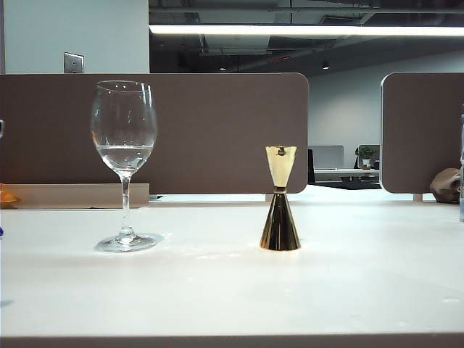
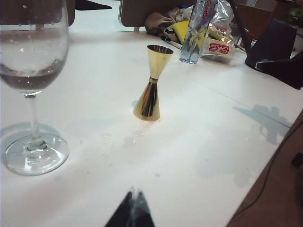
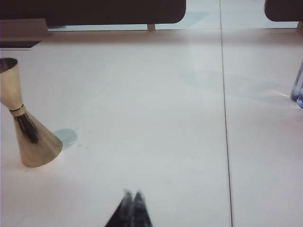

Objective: Pick up the jigger and pour the water inside into the glass.

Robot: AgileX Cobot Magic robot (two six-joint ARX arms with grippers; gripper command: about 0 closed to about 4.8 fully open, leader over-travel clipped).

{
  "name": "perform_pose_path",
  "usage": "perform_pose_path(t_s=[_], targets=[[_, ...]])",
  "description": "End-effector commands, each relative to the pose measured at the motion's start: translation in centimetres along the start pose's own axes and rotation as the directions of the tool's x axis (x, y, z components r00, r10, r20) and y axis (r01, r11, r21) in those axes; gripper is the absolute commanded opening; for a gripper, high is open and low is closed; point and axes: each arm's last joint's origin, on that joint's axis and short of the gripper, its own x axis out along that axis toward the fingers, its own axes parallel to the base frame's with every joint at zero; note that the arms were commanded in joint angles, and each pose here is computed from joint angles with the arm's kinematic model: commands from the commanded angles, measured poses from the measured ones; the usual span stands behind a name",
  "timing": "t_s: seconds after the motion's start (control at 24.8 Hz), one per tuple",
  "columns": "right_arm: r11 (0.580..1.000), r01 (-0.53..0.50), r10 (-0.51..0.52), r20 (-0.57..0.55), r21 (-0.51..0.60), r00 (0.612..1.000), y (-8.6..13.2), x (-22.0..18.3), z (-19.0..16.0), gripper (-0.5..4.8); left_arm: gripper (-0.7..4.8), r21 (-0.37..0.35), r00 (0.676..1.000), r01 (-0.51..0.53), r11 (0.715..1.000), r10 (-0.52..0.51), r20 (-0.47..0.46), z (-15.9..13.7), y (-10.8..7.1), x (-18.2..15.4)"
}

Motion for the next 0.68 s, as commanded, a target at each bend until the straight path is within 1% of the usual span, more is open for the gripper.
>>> perform_pose_path(t_s=[0.04,0.16,0.68], targets=[[1.0,-0.001,0.001,-0.001,0.018,1.0,0.01,-0.18,-0.12,-0.06,-0.05,0.002,1.0,0.003,1.0,-0.003,-0.003,-0.02,0.0,-0.01],[0.999,-0.002,0.002,0.004,0.039,1.0,0.0,-0.31,-0.41,-0.06,-0.05,0.001,1.0,0.003,1.0,-0.003,-0.003,-0.02,0.0,-0.01],[0.999,0.003,-0.002,-0.033,0.04,0.999,0.0,-0.98,-0.99,-0.06,-0.05,0.002,1.0,0.003,1.0,-0.003,-0.003,-0.02,0.0,-0.01]])
